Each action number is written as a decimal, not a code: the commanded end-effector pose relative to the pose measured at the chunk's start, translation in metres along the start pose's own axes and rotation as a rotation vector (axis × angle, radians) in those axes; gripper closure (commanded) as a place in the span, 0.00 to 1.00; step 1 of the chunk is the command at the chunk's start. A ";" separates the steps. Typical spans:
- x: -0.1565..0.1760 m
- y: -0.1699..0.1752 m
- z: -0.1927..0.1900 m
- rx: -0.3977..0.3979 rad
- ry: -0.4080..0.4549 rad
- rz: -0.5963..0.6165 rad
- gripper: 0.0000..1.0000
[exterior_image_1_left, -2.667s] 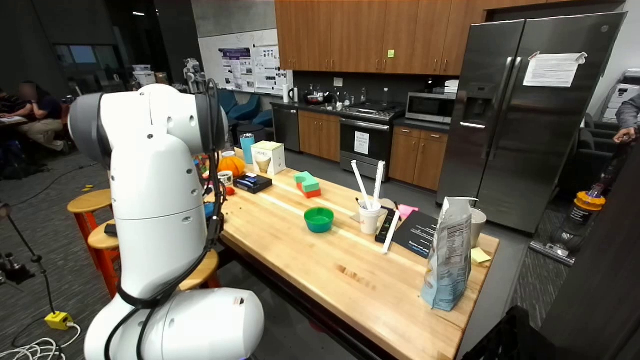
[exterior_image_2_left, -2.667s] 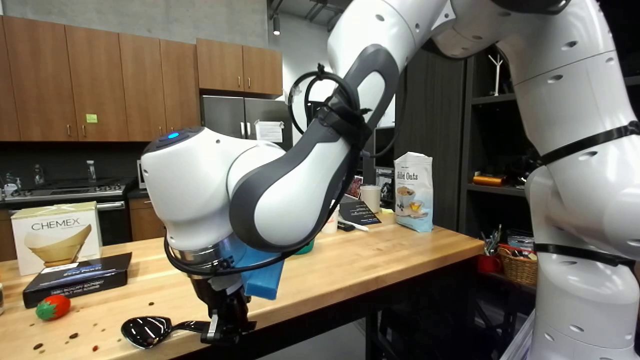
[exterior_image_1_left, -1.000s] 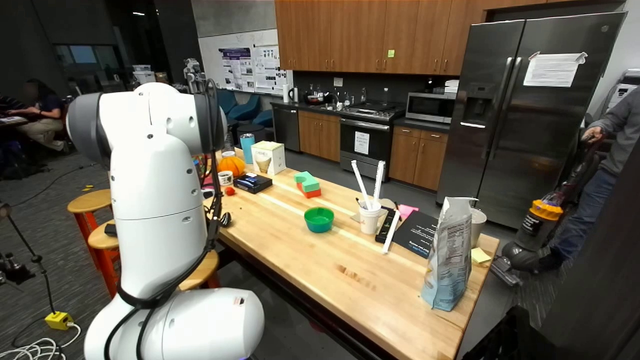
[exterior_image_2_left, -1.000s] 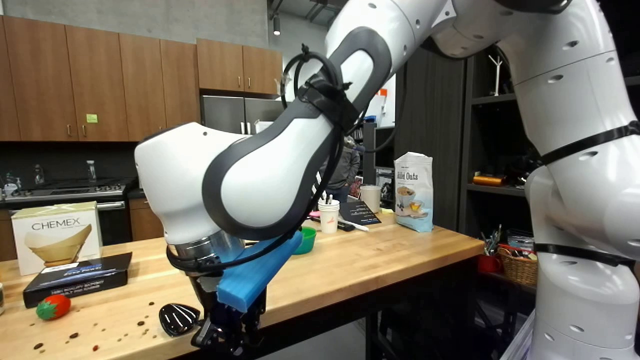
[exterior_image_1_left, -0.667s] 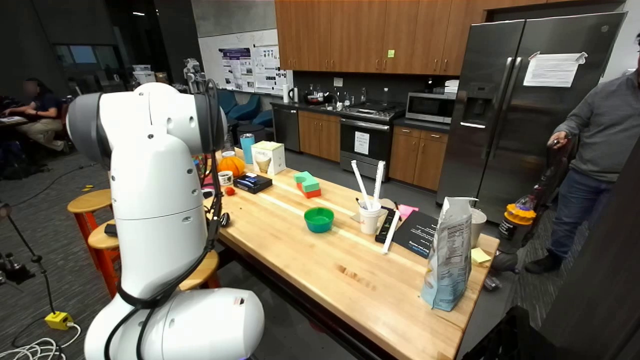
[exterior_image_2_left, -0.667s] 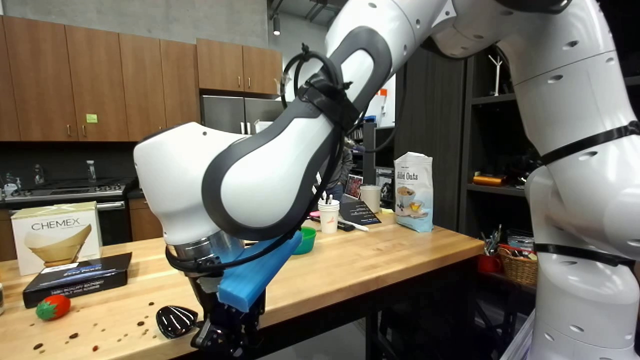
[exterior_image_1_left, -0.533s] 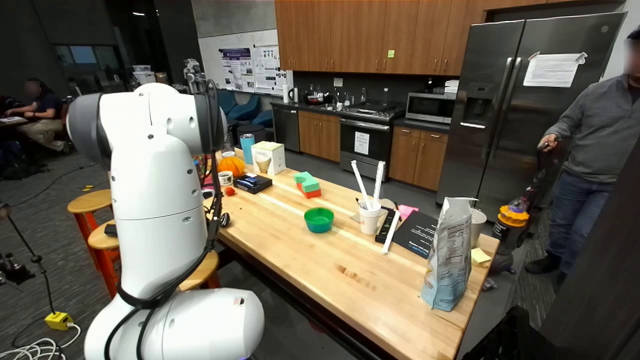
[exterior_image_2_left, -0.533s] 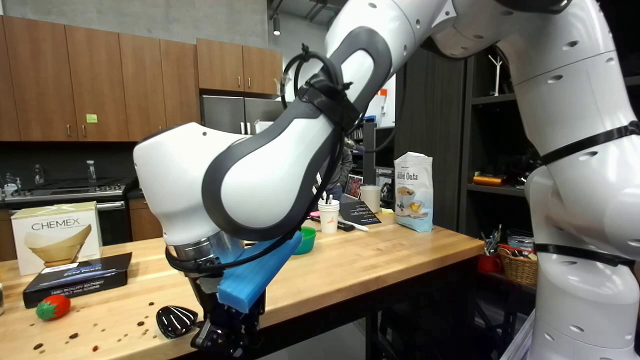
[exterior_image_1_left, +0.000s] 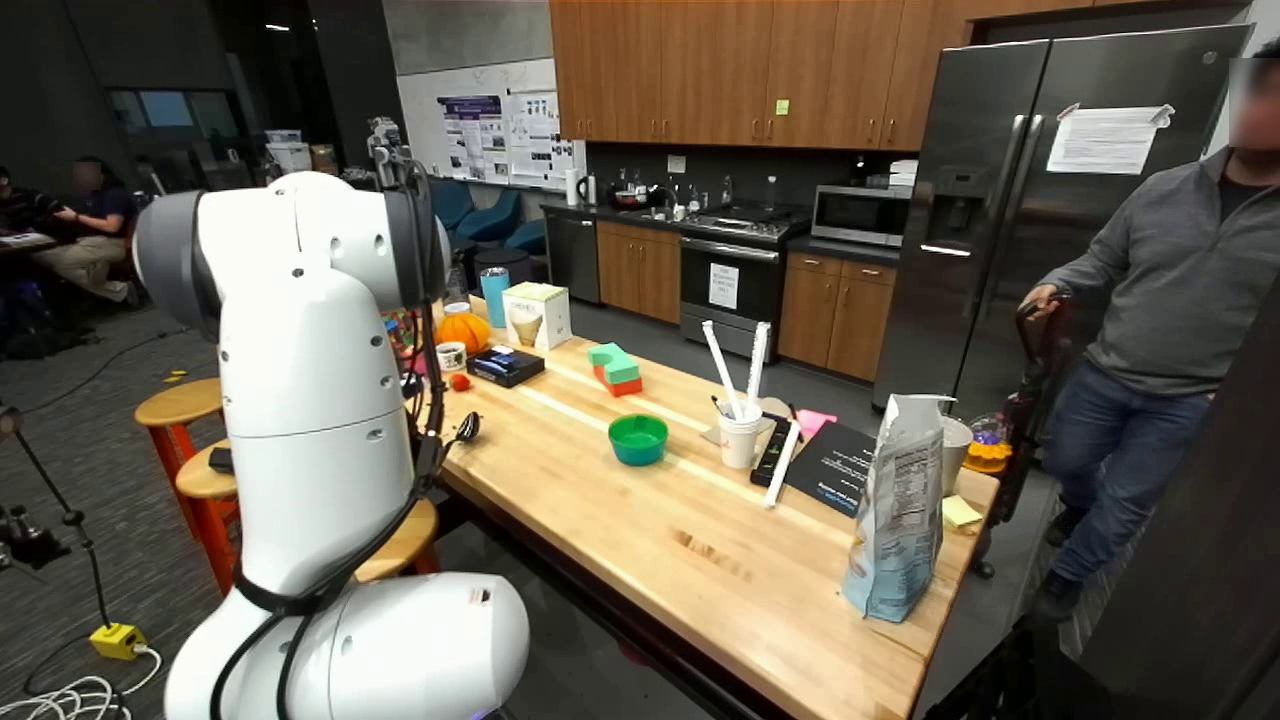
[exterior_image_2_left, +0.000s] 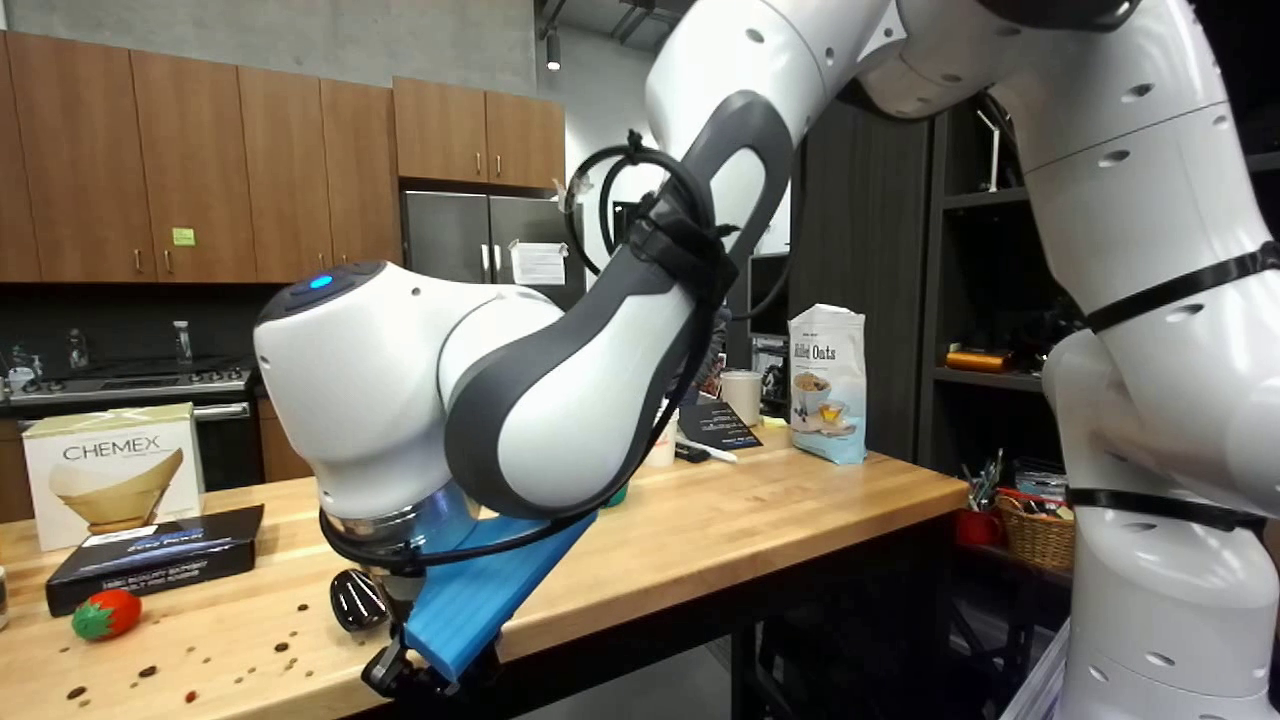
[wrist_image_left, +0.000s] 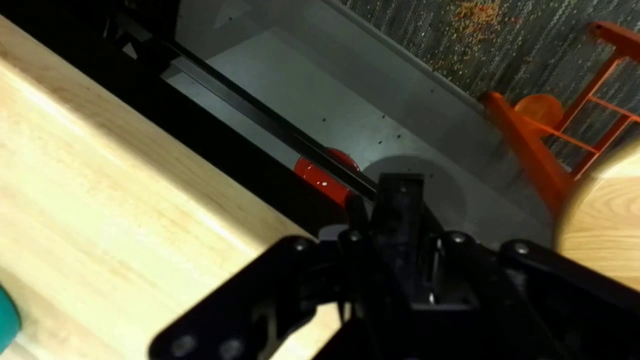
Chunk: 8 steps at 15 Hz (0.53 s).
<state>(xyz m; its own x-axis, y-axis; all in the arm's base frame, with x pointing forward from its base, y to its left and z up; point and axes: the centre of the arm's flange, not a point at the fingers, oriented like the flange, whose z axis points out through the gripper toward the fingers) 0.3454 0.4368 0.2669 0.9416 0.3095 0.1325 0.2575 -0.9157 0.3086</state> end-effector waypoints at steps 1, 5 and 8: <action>0.000 -0.007 0.007 -0.049 0.069 0.119 0.94; 0.001 -0.012 0.011 -0.079 0.118 0.252 0.94; 0.002 -0.014 0.014 -0.093 0.157 0.316 0.94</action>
<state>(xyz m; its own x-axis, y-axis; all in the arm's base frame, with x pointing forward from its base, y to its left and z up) 0.3448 0.4420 0.2534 0.9427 0.1069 0.3160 0.0015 -0.9486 0.3165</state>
